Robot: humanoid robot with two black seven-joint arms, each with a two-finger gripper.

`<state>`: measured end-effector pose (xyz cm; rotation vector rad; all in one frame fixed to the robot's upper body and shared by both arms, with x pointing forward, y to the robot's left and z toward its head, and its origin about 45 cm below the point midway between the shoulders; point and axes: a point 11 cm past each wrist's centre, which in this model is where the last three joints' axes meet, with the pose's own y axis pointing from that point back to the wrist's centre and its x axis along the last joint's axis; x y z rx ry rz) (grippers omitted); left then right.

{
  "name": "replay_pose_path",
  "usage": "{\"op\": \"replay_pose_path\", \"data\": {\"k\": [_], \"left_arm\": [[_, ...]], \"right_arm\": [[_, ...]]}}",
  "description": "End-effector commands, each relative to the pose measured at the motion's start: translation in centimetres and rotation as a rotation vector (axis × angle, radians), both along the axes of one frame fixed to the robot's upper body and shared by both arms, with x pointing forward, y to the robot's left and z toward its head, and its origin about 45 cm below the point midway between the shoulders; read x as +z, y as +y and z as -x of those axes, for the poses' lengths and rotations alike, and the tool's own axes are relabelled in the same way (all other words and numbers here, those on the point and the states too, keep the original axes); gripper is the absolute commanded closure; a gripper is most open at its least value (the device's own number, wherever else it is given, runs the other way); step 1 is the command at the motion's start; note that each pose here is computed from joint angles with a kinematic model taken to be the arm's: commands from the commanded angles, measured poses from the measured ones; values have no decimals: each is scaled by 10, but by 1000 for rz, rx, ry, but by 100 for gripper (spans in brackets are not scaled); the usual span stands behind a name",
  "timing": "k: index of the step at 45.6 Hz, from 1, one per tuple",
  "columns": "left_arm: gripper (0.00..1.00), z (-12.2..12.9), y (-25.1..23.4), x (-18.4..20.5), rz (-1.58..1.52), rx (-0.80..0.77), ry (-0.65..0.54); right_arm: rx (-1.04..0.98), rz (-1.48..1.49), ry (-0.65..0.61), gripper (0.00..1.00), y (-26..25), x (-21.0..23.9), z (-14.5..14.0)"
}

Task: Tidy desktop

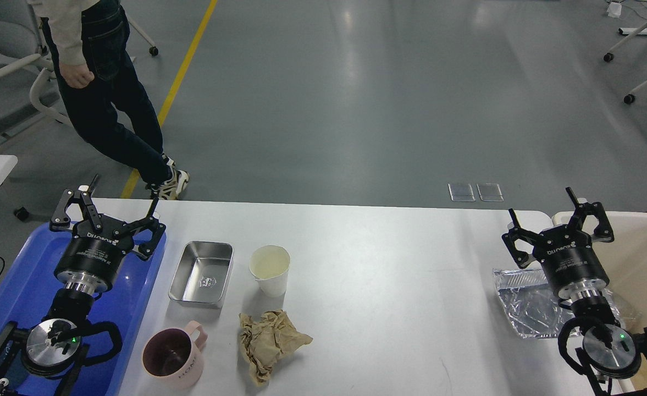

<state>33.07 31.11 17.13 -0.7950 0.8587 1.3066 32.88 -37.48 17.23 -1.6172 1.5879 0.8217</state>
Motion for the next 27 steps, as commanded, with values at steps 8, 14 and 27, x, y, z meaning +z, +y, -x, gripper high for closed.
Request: {"op": "replay_pose_path", "data": {"k": [8, 14, 27], "left_arm": [[3, 0, 1, 0, 0, 5, 2], [3, -2, 1, 1, 0, 13, 4], [3, -3, 0, -2, -24, 0, 29]], "right_arm": [[1, -1, 2, 0, 0, -1, 1], [2, 0, 4, 0, 0, -2, 1], [2, 0, 0, 0, 0, -1, 0]]}}
